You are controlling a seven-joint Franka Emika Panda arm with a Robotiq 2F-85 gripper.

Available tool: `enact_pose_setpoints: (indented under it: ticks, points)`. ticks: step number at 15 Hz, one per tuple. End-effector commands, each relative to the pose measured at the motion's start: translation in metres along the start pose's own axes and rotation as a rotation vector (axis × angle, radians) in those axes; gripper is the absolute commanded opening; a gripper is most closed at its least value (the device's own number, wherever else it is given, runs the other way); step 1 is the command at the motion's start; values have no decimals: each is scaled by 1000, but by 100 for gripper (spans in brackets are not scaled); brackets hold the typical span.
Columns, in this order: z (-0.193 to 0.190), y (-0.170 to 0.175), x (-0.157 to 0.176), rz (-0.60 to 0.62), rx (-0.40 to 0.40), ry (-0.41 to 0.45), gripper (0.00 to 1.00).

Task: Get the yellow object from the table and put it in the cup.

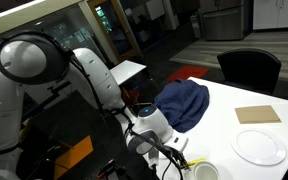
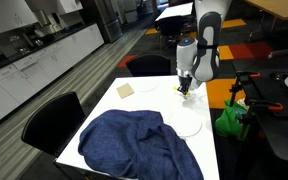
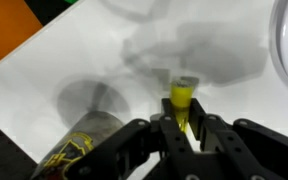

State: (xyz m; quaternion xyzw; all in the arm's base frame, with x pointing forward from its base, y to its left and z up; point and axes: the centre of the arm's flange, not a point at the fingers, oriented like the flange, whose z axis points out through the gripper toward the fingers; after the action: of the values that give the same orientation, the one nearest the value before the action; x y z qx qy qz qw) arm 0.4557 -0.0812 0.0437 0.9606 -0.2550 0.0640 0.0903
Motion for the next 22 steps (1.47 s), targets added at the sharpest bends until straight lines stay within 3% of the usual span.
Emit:
enact_pose_setpoints:
  ticks: [1,13,22]
  points:
    - [-43,-6,0,-31,-5,31,5]
    - [-133,-6,29,-35,-43,169,5]
    - [-179,-4,43,-23,-95,234,5]
